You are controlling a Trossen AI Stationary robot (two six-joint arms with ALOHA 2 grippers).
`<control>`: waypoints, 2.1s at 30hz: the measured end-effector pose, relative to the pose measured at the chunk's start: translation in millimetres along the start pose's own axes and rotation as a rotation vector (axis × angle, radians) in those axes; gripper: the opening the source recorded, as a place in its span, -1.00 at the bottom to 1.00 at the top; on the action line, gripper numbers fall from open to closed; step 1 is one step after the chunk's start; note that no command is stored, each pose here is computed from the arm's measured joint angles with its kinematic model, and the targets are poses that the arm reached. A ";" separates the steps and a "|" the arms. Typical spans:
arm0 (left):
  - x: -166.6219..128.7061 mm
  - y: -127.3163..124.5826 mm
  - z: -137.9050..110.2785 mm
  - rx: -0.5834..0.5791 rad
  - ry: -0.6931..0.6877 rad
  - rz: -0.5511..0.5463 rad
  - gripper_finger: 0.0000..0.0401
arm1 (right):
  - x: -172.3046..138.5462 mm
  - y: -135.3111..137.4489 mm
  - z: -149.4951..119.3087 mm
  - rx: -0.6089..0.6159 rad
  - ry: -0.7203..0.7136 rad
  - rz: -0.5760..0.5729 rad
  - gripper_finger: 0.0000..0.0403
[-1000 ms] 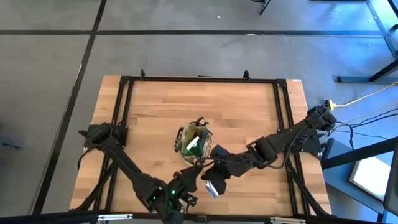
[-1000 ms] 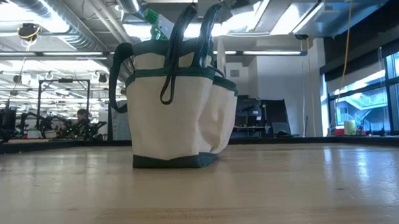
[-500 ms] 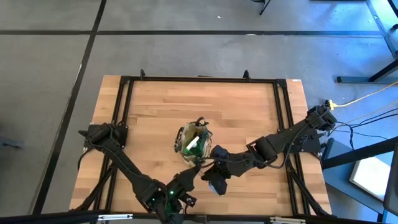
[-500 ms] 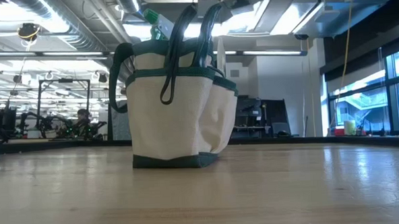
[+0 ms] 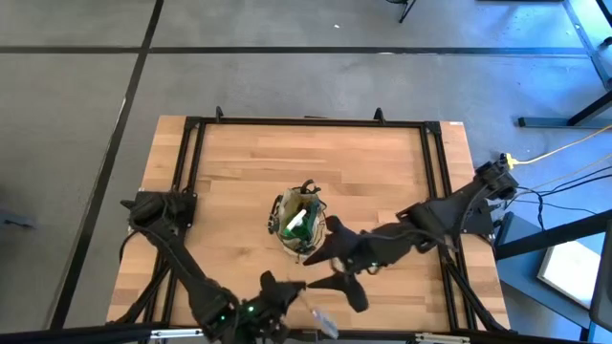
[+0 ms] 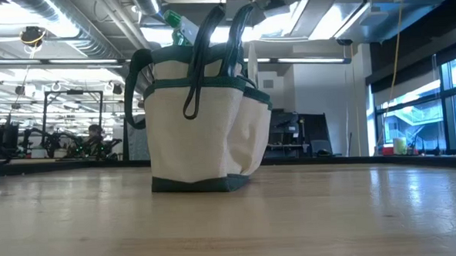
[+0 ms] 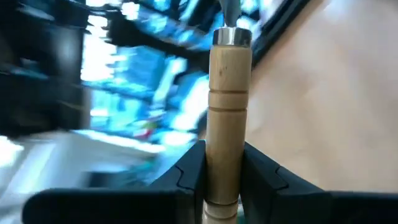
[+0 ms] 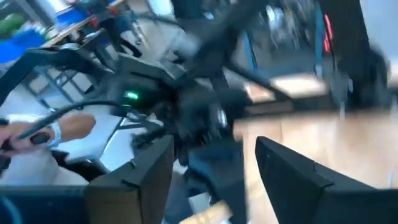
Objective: Pick & Place Garden tools in Gardening bag
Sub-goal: Put the brown trowel into the side pocket of the green gardening bag
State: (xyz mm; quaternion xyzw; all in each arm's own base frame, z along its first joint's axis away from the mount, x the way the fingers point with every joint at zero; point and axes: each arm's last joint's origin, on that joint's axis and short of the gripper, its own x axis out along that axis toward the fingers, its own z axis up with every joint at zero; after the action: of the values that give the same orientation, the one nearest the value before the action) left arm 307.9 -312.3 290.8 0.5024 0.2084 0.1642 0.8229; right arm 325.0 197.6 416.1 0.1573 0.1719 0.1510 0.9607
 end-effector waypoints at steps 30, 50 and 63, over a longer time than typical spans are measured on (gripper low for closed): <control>-95.3 186.7 -14.2 -0.781 -0.682 -0.642 -0.70 | -0.4 44.2 -46.1 -0.472 -0.067 -0.162 0.07; -21.4 105.2 -52.2 -0.978 -0.805 -0.736 -0.70 | 16.3 36.1 -74.5 -0.533 -0.123 -0.148 0.07; 1.4 69.1 -111.3 -1.107 -1.042 -0.867 -0.70 | 37.5 31.5 -68.7 -0.504 -0.252 -0.069 0.07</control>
State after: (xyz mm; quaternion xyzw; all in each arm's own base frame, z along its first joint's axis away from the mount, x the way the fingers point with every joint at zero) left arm 248.3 -196.7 307.0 -0.0819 -0.1313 -0.3361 0.9290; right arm 325.2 256.2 355.4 -0.0749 0.0132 0.1352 0.9879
